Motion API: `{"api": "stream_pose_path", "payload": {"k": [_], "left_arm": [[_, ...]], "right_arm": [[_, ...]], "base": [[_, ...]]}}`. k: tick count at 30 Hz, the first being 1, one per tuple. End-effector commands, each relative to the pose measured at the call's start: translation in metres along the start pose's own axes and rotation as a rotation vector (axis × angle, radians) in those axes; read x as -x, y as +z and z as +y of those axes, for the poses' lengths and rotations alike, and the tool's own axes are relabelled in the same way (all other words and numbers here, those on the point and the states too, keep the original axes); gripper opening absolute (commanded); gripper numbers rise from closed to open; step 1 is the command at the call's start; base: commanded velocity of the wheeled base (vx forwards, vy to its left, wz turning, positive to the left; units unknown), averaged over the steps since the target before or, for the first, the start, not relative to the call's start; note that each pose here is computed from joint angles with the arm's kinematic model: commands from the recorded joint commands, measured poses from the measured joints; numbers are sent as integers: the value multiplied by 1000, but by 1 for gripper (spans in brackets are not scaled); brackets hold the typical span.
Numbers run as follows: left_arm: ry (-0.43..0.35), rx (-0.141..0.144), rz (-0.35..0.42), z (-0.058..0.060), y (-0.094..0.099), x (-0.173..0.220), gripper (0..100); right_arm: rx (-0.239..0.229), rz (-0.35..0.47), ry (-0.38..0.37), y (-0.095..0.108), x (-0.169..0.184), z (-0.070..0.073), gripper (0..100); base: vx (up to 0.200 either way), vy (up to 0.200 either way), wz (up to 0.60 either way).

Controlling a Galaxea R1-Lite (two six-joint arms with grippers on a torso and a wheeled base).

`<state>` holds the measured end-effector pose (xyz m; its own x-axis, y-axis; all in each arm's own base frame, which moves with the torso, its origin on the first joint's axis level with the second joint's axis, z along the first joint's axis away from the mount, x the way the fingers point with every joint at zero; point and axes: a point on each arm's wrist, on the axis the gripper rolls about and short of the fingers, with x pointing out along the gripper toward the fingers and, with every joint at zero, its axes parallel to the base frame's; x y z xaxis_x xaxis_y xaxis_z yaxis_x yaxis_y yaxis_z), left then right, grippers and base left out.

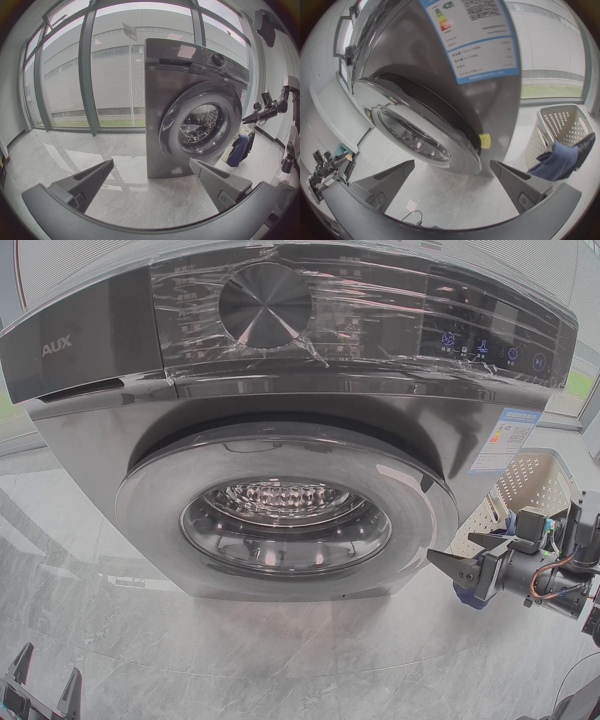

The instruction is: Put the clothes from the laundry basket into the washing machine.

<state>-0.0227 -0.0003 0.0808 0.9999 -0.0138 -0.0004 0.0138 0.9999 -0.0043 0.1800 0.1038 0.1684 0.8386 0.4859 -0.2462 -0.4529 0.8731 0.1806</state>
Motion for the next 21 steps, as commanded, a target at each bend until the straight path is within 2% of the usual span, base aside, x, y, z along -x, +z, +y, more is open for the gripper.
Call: {"api": "stream_pose_path", "payload": {"k": [1,4,15,19,21], "left_arm": [[0,2,0,0,-5,0,100],[0,2,-2,0,-5,0,100],[0,2,-2,0,-5,0,100],[0,2,-2,0,-5,0,100],[-2,3,-2,0,-5,0,100]], "right_arm": [[39,40,16,-7,-22,-2,100],[58,42,12,-6,-29,-4,100],[68,24,70,3,-39,-4,100],[68,30,83,1,-38,-4,100],[70,59,111,-7,-32,-2,100]], "base": [[0,0,0],[0,0,0],[0,0,0],[0,0,0],[0,0,0]]}}
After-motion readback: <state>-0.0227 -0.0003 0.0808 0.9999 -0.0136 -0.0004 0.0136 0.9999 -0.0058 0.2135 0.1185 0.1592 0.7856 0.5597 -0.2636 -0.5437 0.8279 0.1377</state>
